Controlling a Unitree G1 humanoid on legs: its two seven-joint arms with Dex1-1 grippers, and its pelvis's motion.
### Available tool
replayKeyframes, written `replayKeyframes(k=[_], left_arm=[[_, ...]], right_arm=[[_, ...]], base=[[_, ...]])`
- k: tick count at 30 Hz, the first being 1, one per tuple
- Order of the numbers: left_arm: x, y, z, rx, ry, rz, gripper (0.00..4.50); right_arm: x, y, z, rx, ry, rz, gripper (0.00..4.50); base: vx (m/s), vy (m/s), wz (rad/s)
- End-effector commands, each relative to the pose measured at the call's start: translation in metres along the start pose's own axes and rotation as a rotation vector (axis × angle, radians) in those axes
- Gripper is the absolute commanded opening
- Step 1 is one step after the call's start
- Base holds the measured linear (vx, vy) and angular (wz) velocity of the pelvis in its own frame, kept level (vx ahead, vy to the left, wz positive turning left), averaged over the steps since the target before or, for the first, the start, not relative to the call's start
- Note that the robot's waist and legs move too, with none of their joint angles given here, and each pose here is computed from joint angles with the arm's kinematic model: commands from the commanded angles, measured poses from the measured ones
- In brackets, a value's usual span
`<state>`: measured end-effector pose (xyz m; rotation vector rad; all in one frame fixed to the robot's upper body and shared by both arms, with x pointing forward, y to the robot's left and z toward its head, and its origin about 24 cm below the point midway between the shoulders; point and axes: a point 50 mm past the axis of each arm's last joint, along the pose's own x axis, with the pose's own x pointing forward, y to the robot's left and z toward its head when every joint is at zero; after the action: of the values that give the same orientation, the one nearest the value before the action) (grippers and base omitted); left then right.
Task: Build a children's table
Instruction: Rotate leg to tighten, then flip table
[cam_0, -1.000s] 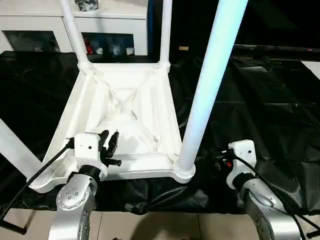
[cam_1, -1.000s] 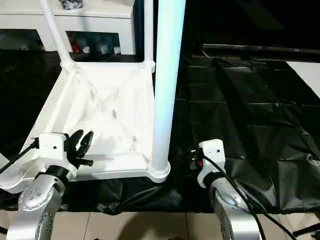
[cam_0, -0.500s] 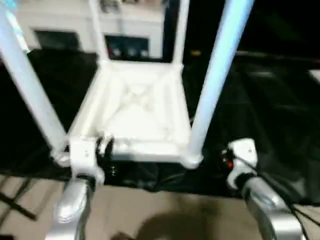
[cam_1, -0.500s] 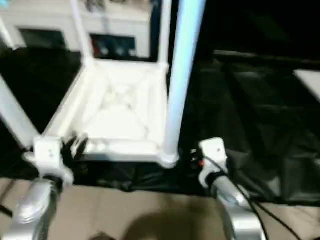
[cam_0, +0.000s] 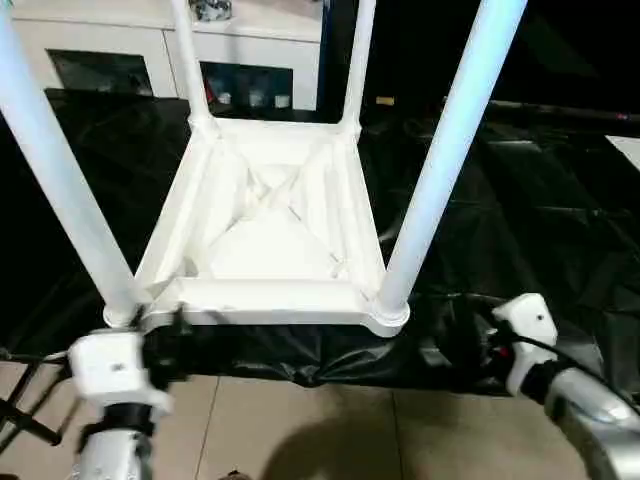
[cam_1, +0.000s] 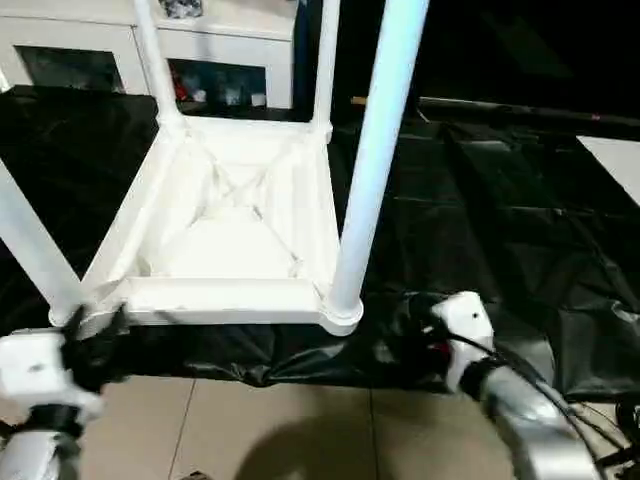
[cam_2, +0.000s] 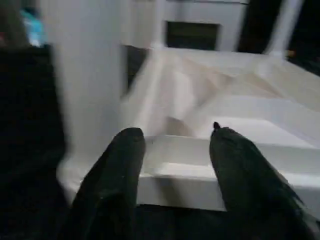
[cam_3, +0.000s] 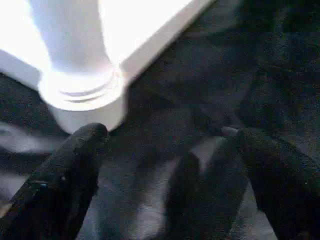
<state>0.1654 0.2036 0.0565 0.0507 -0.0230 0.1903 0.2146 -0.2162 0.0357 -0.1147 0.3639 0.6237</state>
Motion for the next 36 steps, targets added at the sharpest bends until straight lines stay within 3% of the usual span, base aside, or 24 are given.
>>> replayKeyframes(k=[1,5,10,15,16,18,22,25,29,32,34,35,36], left_arm=[[-0.003,0.015,0.007,0.053,-0.066,0.135,2.71],[-0.004,0.028,0.001,0.068,-0.061,0.190,2.99],[0.002,0.031,-0.004,0.063,-0.043,0.165,3.40],[0.025,0.026,-0.012,0.052,-0.024,-0.007,3.80],[0.028,0.026,-0.012,0.045,-0.029,-0.020,4.04],[0.036,0.027,-0.011,0.033,-0.040,-0.054,4.04],[0.054,0.032,-0.009,0.060,-0.025,-0.099,4.48],[0.068,0.040,-0.013,0.071,0.032,-0.076,4.48],[0.077,0.043,-0.010,0.049,0.023,-0.043,4.48],[0.080,0.036,-0.008,-0.001,0.023,-0.073,4.20],[0.080,0.035,-0.008,-0.002,0.023,-0.075,4.10],[0.081,0.023,-0.009,-0.026,0.024,-0.119,3.88],[0.081,0.023,-0.009,-0.026,0.024,-0.119,3.88]], right_arm=[[-0.003,0.012,0.009,0.001,-0.021,0.168,4.50],[0.001,0.026,0.016,0.000,-0.044,0.305,4.50],[0.010,0.033,0.022,-0.007,-0.071,0.356,4.50],[0.029,0.044,0.029,-0.008,-0.100,0.414,4.50],[0.031,0.045,0.029,-0.008,-0.104,0.414,4.50],[0.037,0.047,0.030,-0.005,-0.114,0.413,4.50],[0.047,0.048,0.033,-0.013,-0.128,0.401,4.50],[0.055,0.043,0.036,-0.036,-0.148,0.341,4.50],[0.061,0.036,0.040,-0.038,-0.173,0.265,4.50],[0.067,0.021,0.042,-0.022,-0.184,0.124,4.50],[0.068,0.020,0.042,-0.021,-0.185,0.117,4.50],[0.070,0.003,0.045,0.016,-0.217,-0.015,4.50],[0.070,0.003,0.045,0.016,-0.217,-0.015,4.50]], base=[[0.000,0.000,0.00],[0.000,0.000,0.00],[0.000,0.000,0.00],[0.000,0.000,0.00],[0.000,0.000,0.00],[0.000,0.000,0.00],[0.000,0.000,0.00],[0.000,0.000,0.00],[0.000,0.000,0.00],[0.000,0.000,0.00],[0.000,0.000,0.00],[0.000,0.000,0.00],[0.000,0.000,0.00]])
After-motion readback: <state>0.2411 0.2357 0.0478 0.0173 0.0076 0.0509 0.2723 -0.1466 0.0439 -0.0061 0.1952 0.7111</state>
